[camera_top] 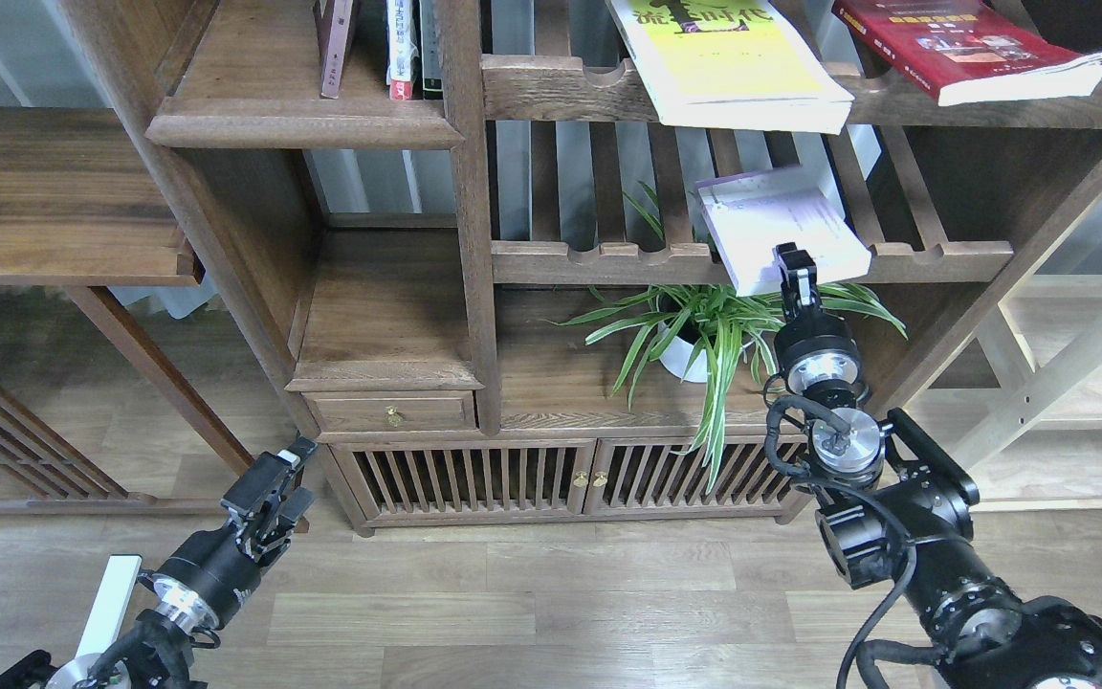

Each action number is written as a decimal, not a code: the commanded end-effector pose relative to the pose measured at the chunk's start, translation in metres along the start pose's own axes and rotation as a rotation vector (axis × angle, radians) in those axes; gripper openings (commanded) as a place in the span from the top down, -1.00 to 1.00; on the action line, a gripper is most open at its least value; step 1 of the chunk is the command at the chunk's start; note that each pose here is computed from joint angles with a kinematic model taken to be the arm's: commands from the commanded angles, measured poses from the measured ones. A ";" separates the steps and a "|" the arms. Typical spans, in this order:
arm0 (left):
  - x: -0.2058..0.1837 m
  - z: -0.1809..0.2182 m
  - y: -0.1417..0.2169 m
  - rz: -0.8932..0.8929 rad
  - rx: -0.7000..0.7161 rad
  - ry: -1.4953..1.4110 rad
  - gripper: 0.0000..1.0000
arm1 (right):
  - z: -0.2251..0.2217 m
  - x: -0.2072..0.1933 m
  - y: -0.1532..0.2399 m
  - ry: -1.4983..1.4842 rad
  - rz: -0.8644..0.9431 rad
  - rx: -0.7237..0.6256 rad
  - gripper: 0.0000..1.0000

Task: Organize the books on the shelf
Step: 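Reach the right gripper up to the white book on the middle shelf, then pull the white book off the shelf with the right gripper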

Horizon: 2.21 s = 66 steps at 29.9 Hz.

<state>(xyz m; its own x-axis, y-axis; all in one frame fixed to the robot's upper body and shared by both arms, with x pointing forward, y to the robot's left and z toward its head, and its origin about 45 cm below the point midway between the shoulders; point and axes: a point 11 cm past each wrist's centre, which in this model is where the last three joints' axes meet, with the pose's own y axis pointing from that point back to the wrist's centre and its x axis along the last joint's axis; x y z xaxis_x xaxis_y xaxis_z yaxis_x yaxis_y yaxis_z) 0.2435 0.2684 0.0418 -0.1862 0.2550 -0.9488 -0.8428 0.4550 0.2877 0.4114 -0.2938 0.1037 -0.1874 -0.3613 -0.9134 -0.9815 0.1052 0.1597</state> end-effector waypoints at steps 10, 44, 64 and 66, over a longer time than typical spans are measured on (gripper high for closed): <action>0.000 0.001 0.000 0.001 -0.001 -0.003 -0.98 | 0.002 0.005 0.011 -0.014 -0.010 -0.024 0.91; -0.017 -0.032 -0.013 -0.004 0.196 0.020 -0.96 | 0.137 0.039 0.192 -0.098 -0.236 -0.527 0.92; -0.008 -0.071 0.022 0.064 0.421 -0.016 -0.96 | 0.214 0.040 0.280 -0.076 -0.255 -0.874 0.92; -0.007 -0.074 0.023 0.066 0.432 -0.014 -0.96 | 0.216 0.041 0.284 -0.076 -0.255 -0.886 0.92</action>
<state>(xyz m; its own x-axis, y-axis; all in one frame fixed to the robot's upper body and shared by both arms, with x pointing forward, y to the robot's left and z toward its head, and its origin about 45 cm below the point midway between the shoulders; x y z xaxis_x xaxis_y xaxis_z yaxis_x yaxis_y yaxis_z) 0.1920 0.2186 0.0452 -0.2221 0.3094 -0.9246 -0.5549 0.7396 0.3808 0.1387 -0.0822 0.0315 0.0139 -0.2143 -0.9767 -0.6819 -0.7164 0.1475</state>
